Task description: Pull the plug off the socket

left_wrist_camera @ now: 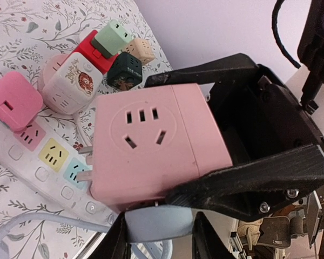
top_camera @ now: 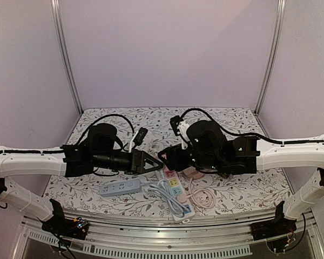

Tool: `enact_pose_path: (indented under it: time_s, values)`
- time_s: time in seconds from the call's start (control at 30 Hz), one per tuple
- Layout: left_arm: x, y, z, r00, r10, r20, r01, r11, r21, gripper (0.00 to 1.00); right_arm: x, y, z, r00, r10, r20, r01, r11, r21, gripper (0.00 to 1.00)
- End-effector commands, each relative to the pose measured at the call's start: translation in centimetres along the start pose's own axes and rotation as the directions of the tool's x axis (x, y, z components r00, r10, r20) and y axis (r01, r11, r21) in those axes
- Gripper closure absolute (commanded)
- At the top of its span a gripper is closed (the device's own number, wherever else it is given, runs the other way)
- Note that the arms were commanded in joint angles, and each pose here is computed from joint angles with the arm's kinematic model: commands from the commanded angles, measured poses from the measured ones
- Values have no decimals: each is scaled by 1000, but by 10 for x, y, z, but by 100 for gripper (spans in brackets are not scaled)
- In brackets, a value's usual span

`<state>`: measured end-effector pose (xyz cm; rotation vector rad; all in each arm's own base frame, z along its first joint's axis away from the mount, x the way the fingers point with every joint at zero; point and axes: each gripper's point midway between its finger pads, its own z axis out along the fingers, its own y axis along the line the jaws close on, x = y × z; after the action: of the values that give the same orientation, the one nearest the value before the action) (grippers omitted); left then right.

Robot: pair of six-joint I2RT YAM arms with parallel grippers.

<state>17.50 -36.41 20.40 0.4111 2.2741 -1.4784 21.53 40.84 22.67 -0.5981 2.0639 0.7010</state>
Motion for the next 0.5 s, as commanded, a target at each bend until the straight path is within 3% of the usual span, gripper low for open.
enact_pose_path:
  time_s: [0.0, 0.23, 0.47]
  values:
    - [-8, -2, -6, 999, 28, 43, -28, 1000, -5, 100, -27, -26, -21, 994, 68, 87, -82, 983, 162, 100]
    - [-10, 2, -11, 998, 29, 61, -28, 999, -22, 100, -26, -44, -20, 987, 135, 86, -154, 947, 281, 100]
    - [-16, 10, -16, 996, 12, 85, -9, 999, -43, 100, -29, -17, -13, 995, 84, 56, -91, 986, 137, 100]
